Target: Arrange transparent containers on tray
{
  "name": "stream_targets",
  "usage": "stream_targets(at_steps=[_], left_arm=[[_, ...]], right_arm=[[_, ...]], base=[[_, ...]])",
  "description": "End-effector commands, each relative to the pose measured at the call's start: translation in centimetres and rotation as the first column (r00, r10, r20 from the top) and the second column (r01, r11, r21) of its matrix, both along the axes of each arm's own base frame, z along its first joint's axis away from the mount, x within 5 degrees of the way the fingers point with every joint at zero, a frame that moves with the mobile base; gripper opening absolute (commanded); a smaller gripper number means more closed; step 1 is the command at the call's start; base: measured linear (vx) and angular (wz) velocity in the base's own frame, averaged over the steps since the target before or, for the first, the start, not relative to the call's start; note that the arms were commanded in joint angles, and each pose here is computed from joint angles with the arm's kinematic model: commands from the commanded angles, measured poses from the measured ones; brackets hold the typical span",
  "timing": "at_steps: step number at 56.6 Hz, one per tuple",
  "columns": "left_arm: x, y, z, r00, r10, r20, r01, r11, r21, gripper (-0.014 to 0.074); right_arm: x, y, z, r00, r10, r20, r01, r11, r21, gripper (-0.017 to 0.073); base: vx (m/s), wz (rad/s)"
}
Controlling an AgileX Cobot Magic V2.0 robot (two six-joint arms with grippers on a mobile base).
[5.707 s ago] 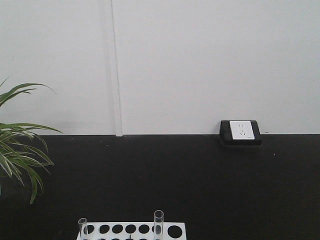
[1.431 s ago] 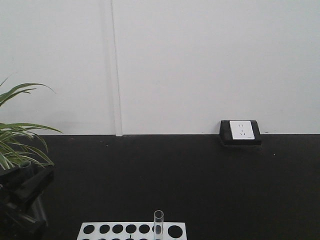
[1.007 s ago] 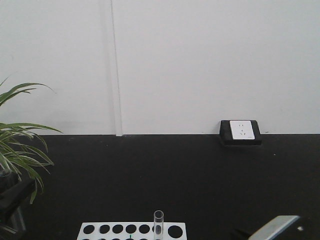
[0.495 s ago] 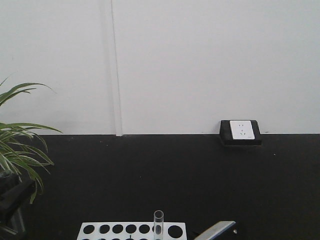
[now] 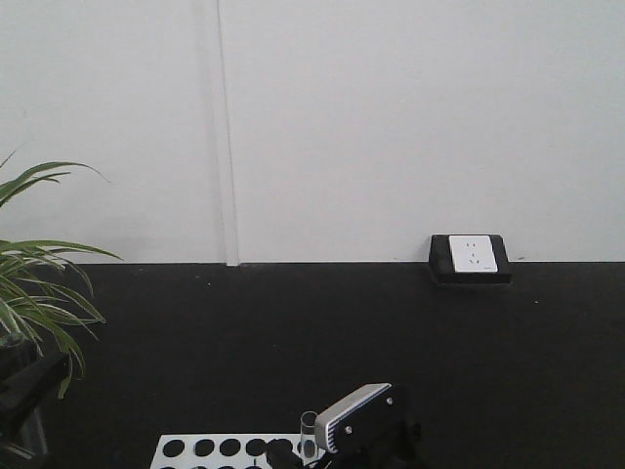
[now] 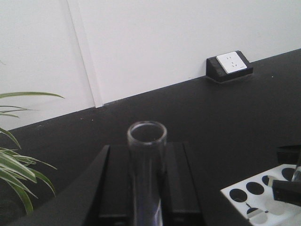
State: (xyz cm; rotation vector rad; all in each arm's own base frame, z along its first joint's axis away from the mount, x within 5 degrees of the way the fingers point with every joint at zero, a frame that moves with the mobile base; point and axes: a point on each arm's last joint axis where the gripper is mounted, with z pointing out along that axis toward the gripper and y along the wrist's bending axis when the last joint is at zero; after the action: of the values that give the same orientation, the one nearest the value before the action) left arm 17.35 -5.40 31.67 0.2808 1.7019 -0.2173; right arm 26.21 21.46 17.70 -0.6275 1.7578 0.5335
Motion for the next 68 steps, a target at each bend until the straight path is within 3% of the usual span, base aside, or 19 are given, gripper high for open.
stream_targets(at_steps=[1, 4, 6, 27, 33, 39, 56, 68], left_arm=[[-0.2, -0.3, 1.9, 0.994, -0.021, 0.103, 0.027, 0.998, -0.052, 0.0013], [-0.2, -0.3, 1.9, 0.994, -0.021, 0.103, 0.027, 0.998, -0.052, 0.0013], [-0.2, -0.3, 1.9, 0.994, -0.021, 0.103, 0.027, 0.998, -0.052, 0.0013], [-0.2, -0.3, 2.1, 0.991, -0.029, 0.131, 0.036, 0.998, -0.058, 0.0013], [-0.2, -0.3, 2.2, 0.99, -0.03, 0.136, 0.038, 0.998, -0.059, 0.0013], [-0.2, -0.4, 2.2, 0.99, -0.03, 0.138, 0.039, 0.997, -0.06, 0.0013], [-0.2, -0.4, 2.3, 0.989, -0.032, 0.146, 0.042, 0.997, -0.064, 0.0013], [-0.3, -0.6, 3.2, 0.97, -0.052, 0.237, 0.075, 0.993, -0.091, 0.0013]], right_arm=[[0.4, 0.4, 2.7, 0.994, 0.005, 0.112, -0.015, 0.996, 0.085, 0.0477], [0.4, 0.4, 2.6, 0.994, 0.006, 0.108, -0.014, 0.997, 0.082, 0.0449], [0.4, 0.4, 2.6, 0.994, 0.006, 0.108, -0.014, 0.997, 0.082, 0.0371], [0.2, 0.2, 4.1, 0.99, 0.002, 0.139, -0.016, 0.995, 0.1, 0.0171], [0.3, 0.3, 6.3, 0.987, -0.002, 0.161, -0.015, 0.995, 0.103, 0.0128], [0.6, 0.3, 8.9, 0.985, -0.002, 0.171, -0.009, 0.998, 0.065, 0.0083], [0.8, 0.2, 18.0, 0.971, -0.033, 0.237, 0.008, 0.994, 0.107, -0.0003], [-0.9, -1.4, 22.4, 0.963, -0.051, 0.263, 0.017, 0.992, 0.128, -0.0005]], base=[[0.0, 0.0], [0.0, 0.0], [0.0, 0.0], [0.0, 0.0], [0.0, 0.0], [0.0, 0.0], [0.0, 0.0], [0.0, 0.0]])
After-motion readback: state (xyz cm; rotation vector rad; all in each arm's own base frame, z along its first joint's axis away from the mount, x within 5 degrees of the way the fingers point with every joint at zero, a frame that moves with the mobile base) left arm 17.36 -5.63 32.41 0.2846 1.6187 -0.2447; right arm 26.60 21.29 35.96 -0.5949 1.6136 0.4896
